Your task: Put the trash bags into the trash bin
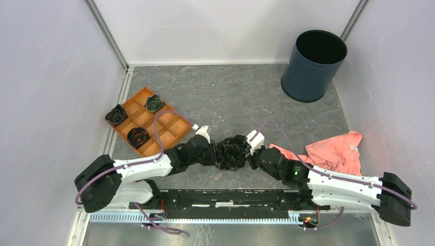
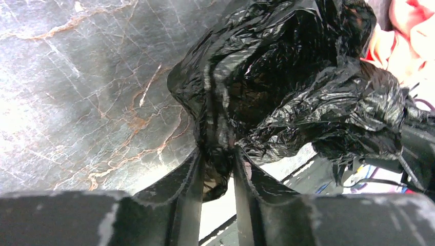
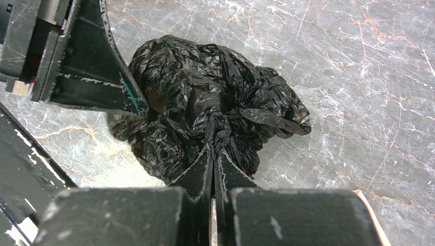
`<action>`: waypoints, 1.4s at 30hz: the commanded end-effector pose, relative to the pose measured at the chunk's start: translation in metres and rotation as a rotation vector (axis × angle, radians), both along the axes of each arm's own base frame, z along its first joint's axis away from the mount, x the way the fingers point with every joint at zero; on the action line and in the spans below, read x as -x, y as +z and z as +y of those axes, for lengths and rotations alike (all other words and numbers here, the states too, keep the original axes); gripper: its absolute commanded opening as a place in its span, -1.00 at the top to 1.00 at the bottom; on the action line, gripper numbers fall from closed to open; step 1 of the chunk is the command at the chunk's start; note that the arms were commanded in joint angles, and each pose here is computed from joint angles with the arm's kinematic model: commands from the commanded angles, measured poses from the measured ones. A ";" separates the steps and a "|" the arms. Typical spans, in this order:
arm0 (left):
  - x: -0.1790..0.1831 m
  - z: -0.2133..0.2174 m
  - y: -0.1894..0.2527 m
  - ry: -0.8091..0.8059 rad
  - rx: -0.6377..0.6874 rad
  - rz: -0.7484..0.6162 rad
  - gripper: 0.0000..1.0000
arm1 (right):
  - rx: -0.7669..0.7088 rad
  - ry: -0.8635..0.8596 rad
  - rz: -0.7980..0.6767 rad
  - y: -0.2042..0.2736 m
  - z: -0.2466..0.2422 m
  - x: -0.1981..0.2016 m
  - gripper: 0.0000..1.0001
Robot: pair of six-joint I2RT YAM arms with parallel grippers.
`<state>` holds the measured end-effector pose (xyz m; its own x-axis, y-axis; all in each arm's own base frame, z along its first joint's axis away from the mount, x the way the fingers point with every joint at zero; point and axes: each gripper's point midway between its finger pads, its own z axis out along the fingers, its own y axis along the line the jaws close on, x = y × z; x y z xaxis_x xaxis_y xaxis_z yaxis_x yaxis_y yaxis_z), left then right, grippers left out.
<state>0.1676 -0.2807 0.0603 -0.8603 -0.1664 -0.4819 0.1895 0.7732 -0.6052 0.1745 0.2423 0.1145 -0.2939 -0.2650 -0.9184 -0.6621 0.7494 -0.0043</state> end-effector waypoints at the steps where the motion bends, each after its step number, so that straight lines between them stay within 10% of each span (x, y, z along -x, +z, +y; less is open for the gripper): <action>1: -0.023 -0.002 0.023 0.033 -0.017 -0.104 0.50 | -0.071 0.005 -0.019 0.017 0.006 -0.001 0.97; 6: -0.035 0.036 0.054 0.137 -0.082 -0.200 0.95 | -0.054 -0.030 -0.042 0.017 -0.006 -0.004 0.90; 17: -0.033 0.076 0.180 0.168 -0.001 -0.450 0.96 | -0.006 -0.045 -0.083 0.032 -0.003 -0.014 0.08; 27: -0.027 0.053 0.183 0.056 0.012 -0.426 0.96 | -0.106 0.108 -0.101 0.067 0.033 -0.004 -0.91; 42: -0.013 0.030 0.181 -0.045 0.107 -0.380 0.96 | -0.281 0.337 -0.064 0.074 0.071 -0.002 -0.96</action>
<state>0.1826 -0.2421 0.2233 -0.6587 -0.1948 -0.7268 0.3810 0.7466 -0.5454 0.1847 0.3003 0.1629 -0.2466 -0.1741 -0.9534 -0.8118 0.5744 0.1051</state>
